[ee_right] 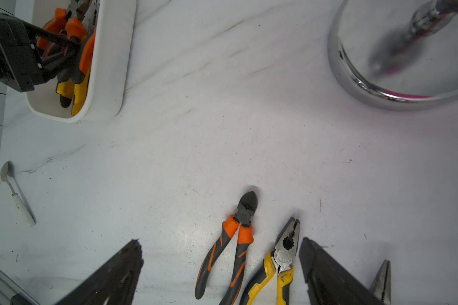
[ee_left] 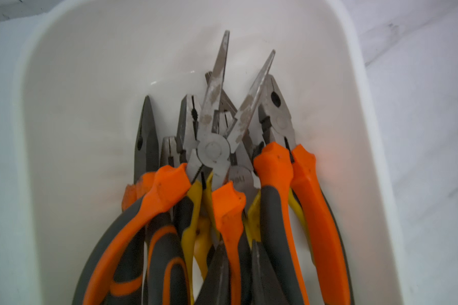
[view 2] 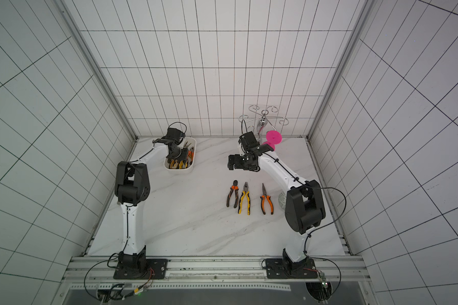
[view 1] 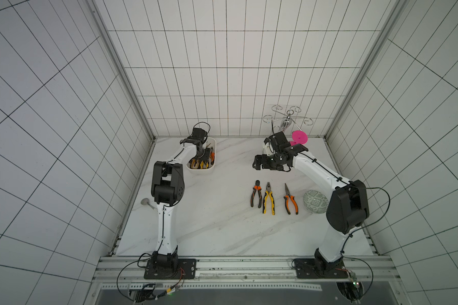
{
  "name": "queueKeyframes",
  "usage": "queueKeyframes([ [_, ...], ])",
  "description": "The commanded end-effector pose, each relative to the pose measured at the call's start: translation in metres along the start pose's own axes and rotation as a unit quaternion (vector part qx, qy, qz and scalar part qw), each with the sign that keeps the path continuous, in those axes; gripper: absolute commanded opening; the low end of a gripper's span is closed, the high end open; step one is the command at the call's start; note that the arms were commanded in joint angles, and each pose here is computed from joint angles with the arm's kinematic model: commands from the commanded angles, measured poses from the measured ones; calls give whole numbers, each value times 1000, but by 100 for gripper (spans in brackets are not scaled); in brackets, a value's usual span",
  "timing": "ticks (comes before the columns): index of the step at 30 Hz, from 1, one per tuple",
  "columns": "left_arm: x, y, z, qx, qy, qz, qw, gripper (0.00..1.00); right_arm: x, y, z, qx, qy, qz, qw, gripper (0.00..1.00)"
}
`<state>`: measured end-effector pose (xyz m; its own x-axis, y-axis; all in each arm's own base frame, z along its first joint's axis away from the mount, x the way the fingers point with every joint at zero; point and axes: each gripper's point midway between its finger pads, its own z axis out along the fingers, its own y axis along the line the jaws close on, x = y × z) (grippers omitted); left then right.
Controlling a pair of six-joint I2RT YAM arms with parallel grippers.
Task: Take the pliers out of the storage box
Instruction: Pick up the pliers from the storage box.
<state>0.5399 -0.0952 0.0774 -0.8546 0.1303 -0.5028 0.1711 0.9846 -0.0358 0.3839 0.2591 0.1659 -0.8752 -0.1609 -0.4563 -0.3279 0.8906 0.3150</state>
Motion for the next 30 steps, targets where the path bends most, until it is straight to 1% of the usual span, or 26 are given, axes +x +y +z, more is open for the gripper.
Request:
queueKeyframes([
  [1,-46,-23,-60,66,-101,-21,993,0,-23,18,-24,-32,-35,4,999,95],
  [6,-49,-36,-97,105,-152,-31,982,0,-27,39,-35,-64,-53,14,996,94],
  [11,-39,-55,-140,142,-193,-43,970,0,-40,65,-51,-101,-82,36,991,92],
  [12,-34,-60,-146,149,-197,-46,968,0,-43,71,-54,-112,-88,43,989,92],
  [15,-21,-78,-174,183,-226,-55,955,0,-52,88,-62,-147,-109,66,981,89],
  [17,-12,-95,-194,209,-249,-51,944,0,-57,100,-68,-167,-128,76,975,88],
  [19,0,-112,-209,230,-260,-39,937,0,-61,110,-71,-185,-139,88,969,87],
  [22,21,-137,-222,268,-254,-24,929,0,-64,124,-74,-208,-153,94,961,87],
  [25,37,-158,-232,304,-242,-14,921,0,-65,131,-74,-213,-157,94,960,86],
  [30,46,-189,-244,330,-241,10,913,0,-57,138,-74,-220,-149,84,960,84],
])
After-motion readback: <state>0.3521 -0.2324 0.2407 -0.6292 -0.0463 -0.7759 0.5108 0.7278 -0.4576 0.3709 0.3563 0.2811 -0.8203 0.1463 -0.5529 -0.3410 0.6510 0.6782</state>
